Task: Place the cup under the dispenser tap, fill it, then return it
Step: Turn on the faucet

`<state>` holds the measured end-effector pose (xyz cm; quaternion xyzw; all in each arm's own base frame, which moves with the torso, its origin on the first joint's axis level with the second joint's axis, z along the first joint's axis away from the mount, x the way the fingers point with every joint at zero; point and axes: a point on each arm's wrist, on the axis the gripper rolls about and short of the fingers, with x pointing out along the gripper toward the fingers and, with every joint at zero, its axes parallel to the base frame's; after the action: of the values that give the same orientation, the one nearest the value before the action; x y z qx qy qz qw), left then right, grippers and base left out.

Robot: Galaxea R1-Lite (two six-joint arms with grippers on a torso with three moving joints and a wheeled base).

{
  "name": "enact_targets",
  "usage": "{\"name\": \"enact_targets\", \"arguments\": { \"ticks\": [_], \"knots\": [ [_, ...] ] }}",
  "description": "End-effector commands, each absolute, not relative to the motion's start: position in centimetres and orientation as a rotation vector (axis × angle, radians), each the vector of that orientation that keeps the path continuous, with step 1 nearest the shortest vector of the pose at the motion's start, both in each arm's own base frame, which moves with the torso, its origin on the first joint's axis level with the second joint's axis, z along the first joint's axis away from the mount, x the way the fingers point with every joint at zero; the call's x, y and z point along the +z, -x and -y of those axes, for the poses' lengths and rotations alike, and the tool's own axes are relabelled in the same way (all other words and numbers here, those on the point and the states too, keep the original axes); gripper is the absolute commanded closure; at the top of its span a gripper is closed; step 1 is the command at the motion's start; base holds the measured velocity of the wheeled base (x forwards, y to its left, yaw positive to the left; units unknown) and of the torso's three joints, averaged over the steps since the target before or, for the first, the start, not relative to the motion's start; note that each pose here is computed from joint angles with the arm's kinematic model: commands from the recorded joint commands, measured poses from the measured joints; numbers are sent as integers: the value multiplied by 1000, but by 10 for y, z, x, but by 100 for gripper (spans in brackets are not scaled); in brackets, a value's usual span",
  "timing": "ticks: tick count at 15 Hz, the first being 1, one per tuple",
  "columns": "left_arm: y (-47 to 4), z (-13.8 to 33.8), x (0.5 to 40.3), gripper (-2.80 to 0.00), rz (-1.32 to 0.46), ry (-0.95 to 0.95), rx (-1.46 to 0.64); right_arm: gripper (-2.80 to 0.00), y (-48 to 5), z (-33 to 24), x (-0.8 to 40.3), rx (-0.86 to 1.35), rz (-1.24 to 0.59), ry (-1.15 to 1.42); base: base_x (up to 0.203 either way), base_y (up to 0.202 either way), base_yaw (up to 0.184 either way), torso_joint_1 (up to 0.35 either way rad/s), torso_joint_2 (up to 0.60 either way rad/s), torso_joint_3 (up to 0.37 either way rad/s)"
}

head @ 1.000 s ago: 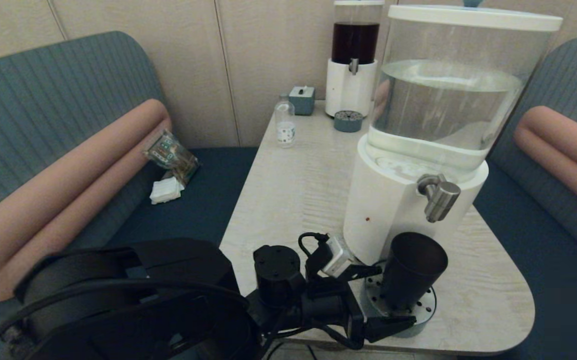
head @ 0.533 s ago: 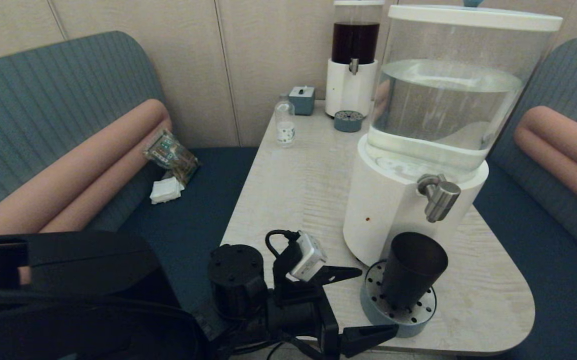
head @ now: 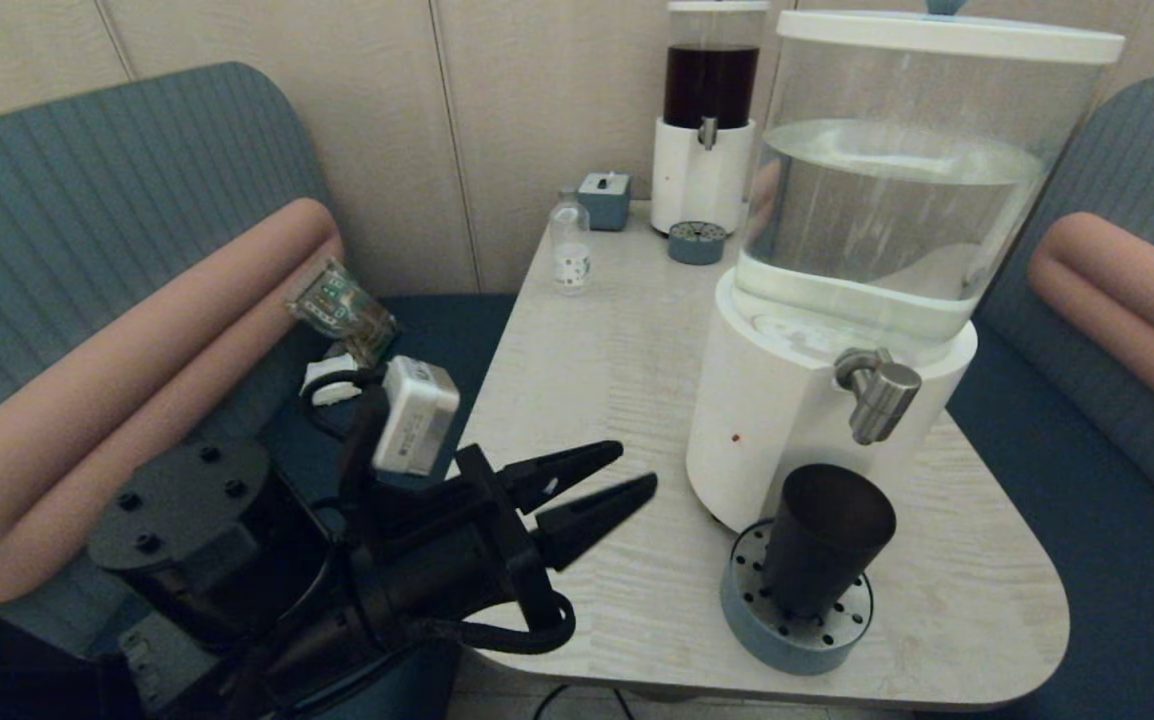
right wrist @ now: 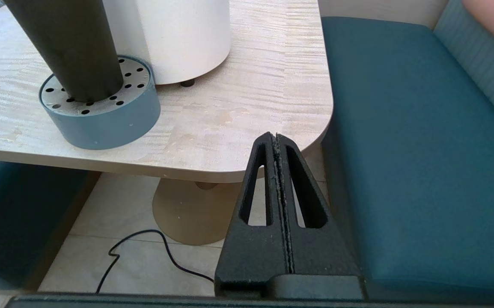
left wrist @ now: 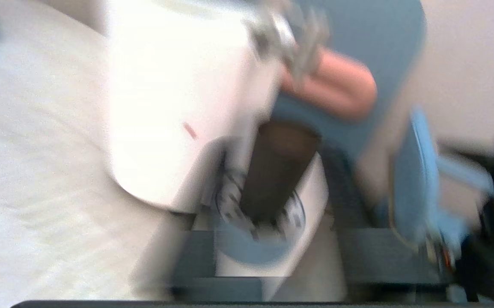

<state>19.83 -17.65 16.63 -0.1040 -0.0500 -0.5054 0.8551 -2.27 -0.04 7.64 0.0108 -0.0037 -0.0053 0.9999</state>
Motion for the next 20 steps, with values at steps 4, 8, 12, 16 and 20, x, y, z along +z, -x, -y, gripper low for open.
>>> {"name": "enact_targets", "arguments": {
  "ticks": [4,8,12,16,20],
  "knots": [
    [-161,136,227,0,345,366,-905,0,23,0,76,-11,6,-22,0,0,0,0,0,0],
    [-158,73,254,0,524,361,-607,0,23,0,76,-11,7,-22,0,0,0,0,0,0],
    [-139,7,266,0,672,264,-246,0,23,0,76,-11,8,-22,0,0,0,0,0,0],
    [-77,-6,276,0,853,182,-142,0,23,0,76,-11,6,-22,0,0,0,0,0,0],
    [-20,3,264,0,836,265,-316,0,23,0,76,-11,8,-22,0,0,0,0,0,0]
  ]
}}
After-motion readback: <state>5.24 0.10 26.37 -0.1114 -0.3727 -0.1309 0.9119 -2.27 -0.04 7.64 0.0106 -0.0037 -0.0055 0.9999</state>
